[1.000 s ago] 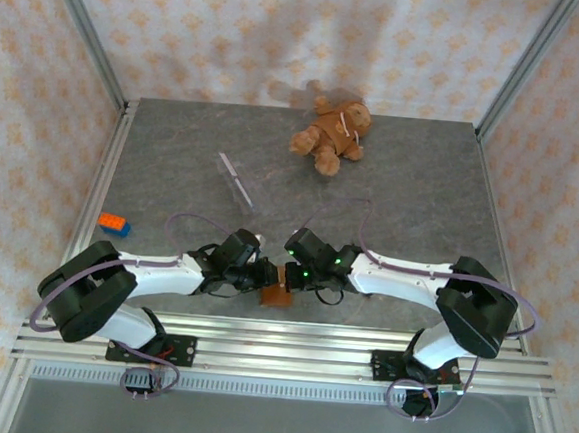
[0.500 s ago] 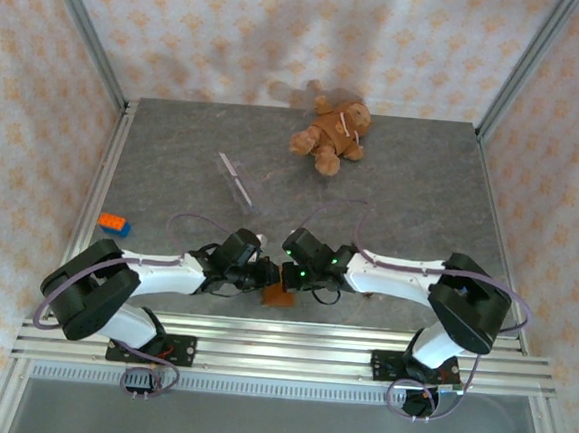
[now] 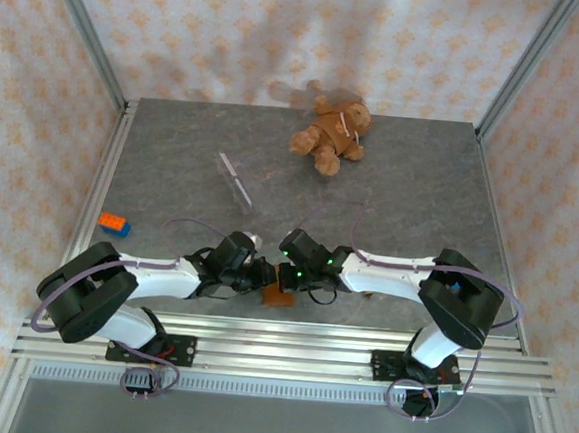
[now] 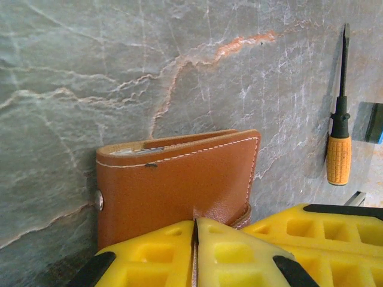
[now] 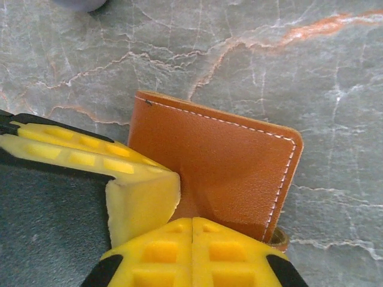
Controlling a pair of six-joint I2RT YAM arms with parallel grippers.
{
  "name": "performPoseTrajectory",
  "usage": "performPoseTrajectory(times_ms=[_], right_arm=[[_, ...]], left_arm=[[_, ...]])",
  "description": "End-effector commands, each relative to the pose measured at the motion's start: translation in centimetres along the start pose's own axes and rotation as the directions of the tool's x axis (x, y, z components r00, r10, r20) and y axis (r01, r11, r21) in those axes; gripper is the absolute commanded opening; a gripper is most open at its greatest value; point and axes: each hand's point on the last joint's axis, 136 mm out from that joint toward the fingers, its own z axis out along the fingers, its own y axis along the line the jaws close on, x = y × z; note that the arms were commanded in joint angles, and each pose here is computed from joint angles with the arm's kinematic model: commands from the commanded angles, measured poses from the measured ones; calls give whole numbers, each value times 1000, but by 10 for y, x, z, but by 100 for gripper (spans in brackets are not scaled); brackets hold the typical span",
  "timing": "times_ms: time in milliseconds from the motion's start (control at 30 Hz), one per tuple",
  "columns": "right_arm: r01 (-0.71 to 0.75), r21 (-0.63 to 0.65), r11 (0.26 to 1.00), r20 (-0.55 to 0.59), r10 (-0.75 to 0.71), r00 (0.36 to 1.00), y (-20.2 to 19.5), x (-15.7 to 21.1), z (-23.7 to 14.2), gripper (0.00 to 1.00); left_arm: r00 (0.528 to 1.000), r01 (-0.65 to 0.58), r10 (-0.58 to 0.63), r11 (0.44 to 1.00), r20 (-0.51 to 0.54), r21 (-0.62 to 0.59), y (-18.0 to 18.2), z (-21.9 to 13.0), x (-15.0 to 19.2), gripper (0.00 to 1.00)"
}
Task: Put the credit cards into the card holder
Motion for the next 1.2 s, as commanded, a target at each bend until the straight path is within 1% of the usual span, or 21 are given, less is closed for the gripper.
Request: performPoseTrajectory(times_ms=[0, 233, 333, 433, 500, 700, 867, 1167], right_arm=[[-4, 36, 999, -27, 5, 1000, -9, 10, 13, 0], [4, 57, 998, -45, -2, 999, -15, 14, 18, 0], [6, 58, 998, -52, -3, 999, -15, 15, 19, 0], [16, 46, 999, -49, -14, 999, -13, 15, 19, 0], [33, 26, 999, -37, -32, 999, -9, 12, 18, 0], [63, 19, 998, 3, -63, 998, 1, -1, 5, 0], [78, 40, 996, 20, -79, 997, -1, -4, -5, 0], [93, 34, 995, 48, -94, 994, 2, -10, -7, 0]], left_arm=[[999, 45, -47, 997, -27, -63, 25, -7, 8, 14], [998, 52, -54, 996, -31, -69, 31, -13, 9, 13], [998, 53, -56, 995, -28, -82, 36, -13, 10, 8], [997, 57, -61, 992, -36, -111, 46, -11, 13, 7], [997, 61, -67, 991, -44, -118, 50, -9, 16, 7], [997, 60, -66, 990, -38, -131, 52, -10, 15, 7], [998, 53, -59, 987, -35, -154, 55, -12, 15, 7], [998, 46, -54, 985, -44, -165, 55, -12, 15, 7]])
